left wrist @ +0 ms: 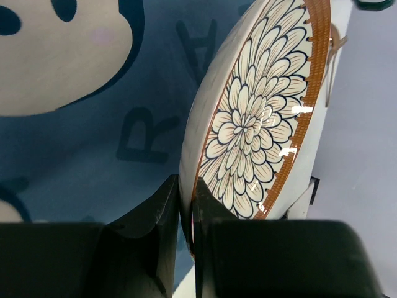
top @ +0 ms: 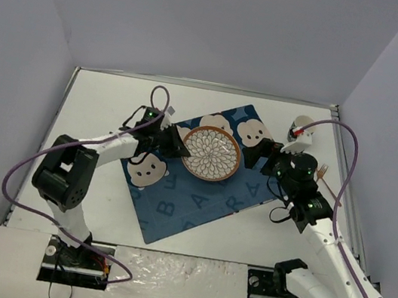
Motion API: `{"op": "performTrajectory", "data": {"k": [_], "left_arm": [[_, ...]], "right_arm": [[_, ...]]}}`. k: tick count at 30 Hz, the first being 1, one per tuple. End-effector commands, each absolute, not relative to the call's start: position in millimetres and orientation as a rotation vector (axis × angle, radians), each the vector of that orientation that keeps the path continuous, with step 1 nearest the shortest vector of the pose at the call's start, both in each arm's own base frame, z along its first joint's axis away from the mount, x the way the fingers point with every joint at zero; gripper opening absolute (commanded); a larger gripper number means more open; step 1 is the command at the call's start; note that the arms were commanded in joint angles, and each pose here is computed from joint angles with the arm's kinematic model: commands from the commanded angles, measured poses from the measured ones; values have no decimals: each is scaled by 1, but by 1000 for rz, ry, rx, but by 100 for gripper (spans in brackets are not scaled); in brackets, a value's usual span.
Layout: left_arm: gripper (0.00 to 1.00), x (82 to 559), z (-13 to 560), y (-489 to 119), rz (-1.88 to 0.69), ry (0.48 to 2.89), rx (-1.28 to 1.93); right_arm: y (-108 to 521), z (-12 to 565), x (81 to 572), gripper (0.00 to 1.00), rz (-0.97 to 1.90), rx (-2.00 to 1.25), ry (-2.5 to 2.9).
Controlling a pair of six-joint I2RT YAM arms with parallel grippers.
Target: Set the dinner table for one person
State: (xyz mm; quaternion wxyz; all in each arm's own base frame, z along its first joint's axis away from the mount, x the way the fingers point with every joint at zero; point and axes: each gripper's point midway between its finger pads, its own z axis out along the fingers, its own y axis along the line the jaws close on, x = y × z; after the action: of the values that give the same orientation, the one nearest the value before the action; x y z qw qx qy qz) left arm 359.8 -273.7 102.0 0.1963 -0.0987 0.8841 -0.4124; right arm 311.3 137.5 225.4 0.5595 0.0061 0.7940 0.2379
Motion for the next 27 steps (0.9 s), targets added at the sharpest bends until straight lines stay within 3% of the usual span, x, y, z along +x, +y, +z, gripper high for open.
{"op": "performTrajectory", "data": {"k": [1,27], "left_arm": [[0,401,196,-316,-1382,2107,-100],[0,395,142,-323,-1409,2204,-157]], "right_arm": [[134,263,317,100,546,16,1768],[132,245,319,100,512,12,1818]]}}
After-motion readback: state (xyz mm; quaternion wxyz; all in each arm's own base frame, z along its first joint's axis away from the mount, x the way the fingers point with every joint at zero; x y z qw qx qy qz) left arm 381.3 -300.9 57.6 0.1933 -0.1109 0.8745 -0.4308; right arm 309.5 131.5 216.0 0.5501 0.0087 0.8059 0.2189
